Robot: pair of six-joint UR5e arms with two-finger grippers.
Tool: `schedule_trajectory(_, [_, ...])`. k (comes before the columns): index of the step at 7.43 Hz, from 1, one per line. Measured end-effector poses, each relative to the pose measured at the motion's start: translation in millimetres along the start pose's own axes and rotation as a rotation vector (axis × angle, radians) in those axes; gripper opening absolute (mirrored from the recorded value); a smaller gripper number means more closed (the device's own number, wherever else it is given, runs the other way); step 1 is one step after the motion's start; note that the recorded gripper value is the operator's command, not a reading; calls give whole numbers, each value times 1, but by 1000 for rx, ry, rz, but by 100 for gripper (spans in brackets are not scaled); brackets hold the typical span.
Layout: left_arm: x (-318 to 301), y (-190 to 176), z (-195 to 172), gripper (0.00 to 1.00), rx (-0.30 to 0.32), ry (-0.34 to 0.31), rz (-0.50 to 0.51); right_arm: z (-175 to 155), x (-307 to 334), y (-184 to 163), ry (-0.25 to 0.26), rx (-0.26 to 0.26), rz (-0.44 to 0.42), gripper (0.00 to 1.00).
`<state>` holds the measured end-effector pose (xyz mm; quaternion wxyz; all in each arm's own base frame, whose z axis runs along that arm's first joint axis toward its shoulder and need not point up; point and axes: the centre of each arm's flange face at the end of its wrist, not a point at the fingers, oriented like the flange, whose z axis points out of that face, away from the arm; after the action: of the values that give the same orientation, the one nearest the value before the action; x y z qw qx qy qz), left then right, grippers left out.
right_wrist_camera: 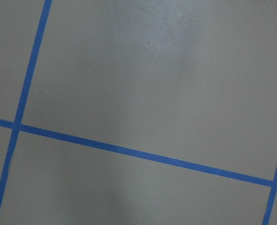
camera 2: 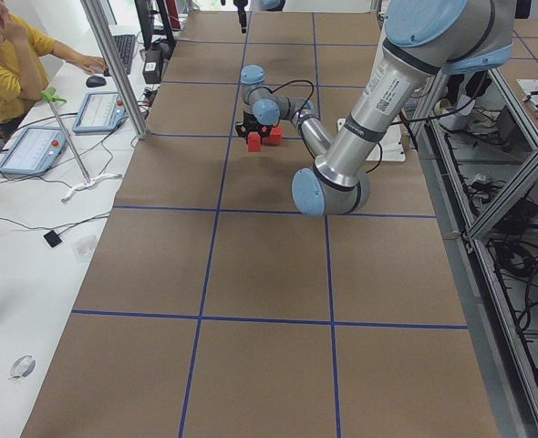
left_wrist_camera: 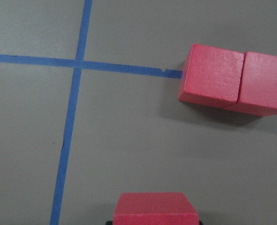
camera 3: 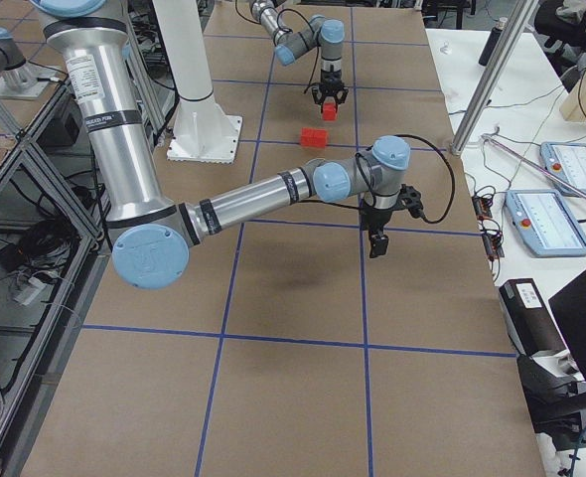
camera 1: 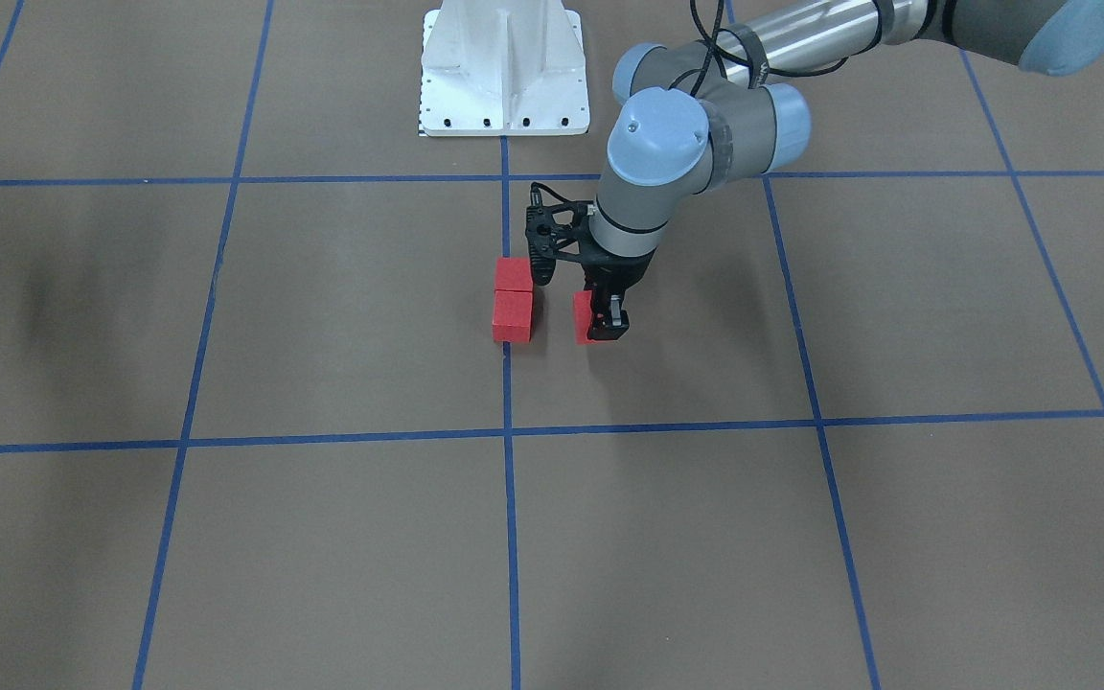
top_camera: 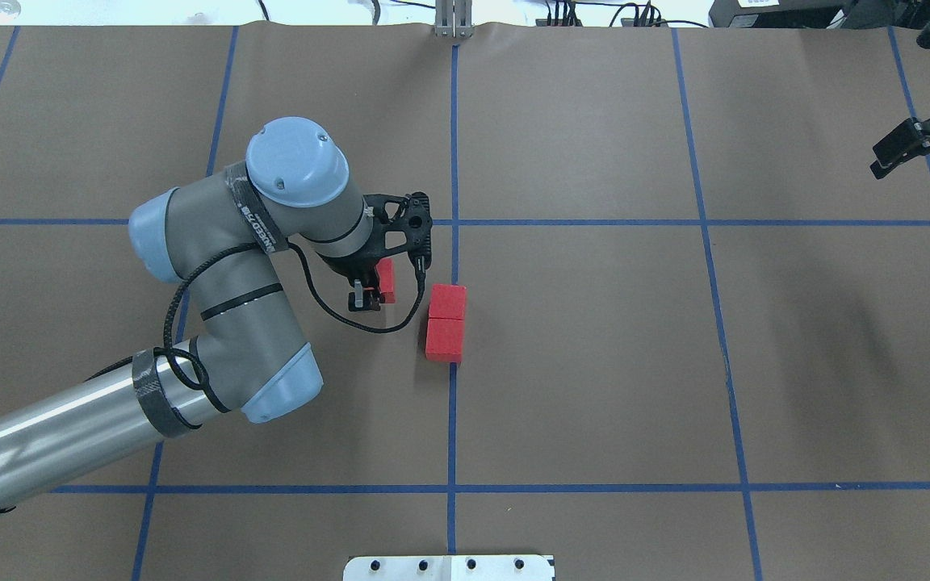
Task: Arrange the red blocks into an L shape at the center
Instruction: 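Lower the cube beside the nearer end of the center pair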
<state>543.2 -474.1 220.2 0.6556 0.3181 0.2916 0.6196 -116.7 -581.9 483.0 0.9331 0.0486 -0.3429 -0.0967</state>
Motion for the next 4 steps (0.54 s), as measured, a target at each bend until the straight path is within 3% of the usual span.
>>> schedule_trajectory(4, [14,-21,9,0,5,2,22,0,0,1,-1,-1,5,100])
